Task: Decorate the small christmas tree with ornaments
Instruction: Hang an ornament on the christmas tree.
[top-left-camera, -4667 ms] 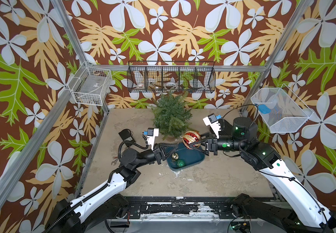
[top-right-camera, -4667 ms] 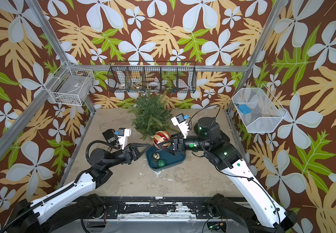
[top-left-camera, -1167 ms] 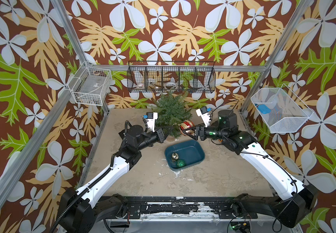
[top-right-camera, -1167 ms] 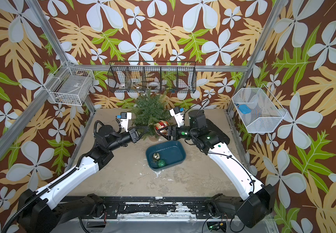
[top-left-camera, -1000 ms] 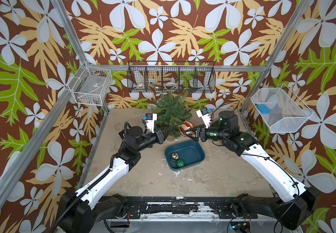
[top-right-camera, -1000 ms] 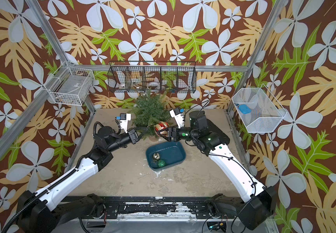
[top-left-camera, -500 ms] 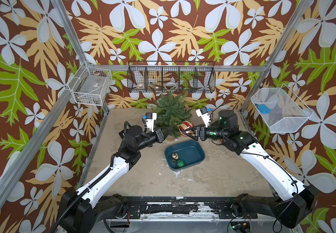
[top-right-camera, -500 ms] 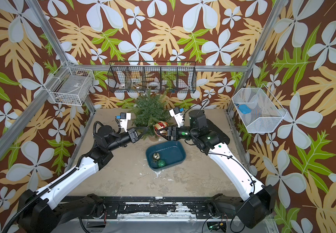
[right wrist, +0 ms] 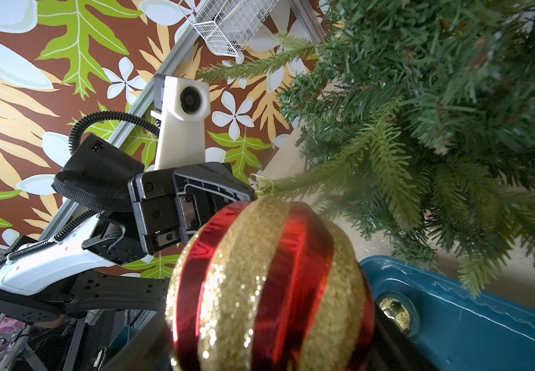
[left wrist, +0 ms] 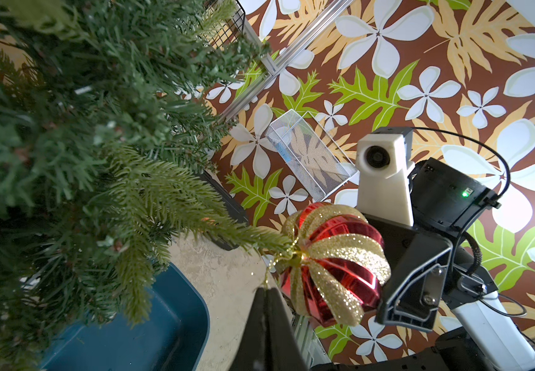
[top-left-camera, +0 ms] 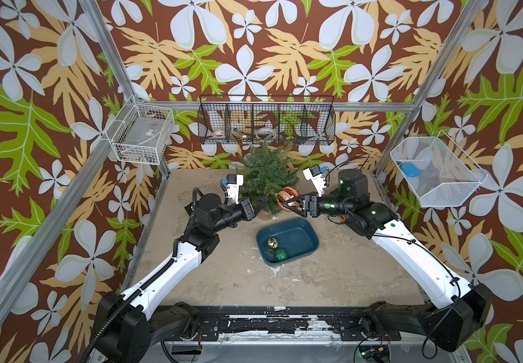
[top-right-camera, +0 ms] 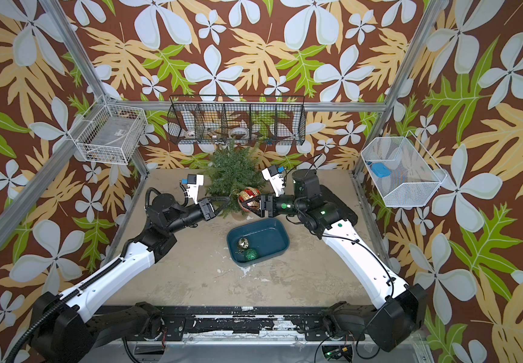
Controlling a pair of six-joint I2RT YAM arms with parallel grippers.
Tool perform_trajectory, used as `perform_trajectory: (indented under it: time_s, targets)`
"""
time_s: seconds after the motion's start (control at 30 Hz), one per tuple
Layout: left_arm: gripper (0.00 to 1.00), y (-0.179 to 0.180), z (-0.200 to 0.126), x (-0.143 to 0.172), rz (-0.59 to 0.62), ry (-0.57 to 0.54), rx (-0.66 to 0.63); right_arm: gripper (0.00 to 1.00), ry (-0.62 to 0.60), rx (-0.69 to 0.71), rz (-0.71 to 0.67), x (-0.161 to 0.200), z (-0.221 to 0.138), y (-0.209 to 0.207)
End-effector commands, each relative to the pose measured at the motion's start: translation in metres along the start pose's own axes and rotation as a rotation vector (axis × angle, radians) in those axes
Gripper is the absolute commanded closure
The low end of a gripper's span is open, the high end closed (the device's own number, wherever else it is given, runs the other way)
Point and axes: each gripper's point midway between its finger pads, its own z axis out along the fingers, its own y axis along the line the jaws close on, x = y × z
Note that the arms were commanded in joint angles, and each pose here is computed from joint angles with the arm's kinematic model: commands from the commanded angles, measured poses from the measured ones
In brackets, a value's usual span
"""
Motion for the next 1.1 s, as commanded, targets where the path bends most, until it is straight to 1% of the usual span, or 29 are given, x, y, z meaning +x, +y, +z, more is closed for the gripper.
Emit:
perform_trajectory:
  time_s: [0.0,0.33,0.63,0.77,1.07]
  targets:
    - [1.0,-0.008,0.001,-0.006,0.003,-0.004,0.041,0.27,-0.017,-0.023,-0.02,-0.007,0.001,0.005]
    - [1.0,-0.004,0.005,-0.001,-0.031,0.031,0.05,0.26,-0.011,-0.036,0.001,-0.004,0.003,0.005]
    - [1.0,-0.001,0.01,0.001,-0.056,0.061,0.053,0.27,0.0,-0.021,0.023,0.002,0.004,-0.002]
    - [1.0,0.004,0.011,0.007,-0.072,0.08,0.043,0.26,0.003,-0.017,0.037,0.007,0.003,-0.007]
    - [1.0,0.011,0.011,0.009,-0.1,0.08,0.029,0.26,0.004,-0.032,0.05,0.006,0.003,-0.007]
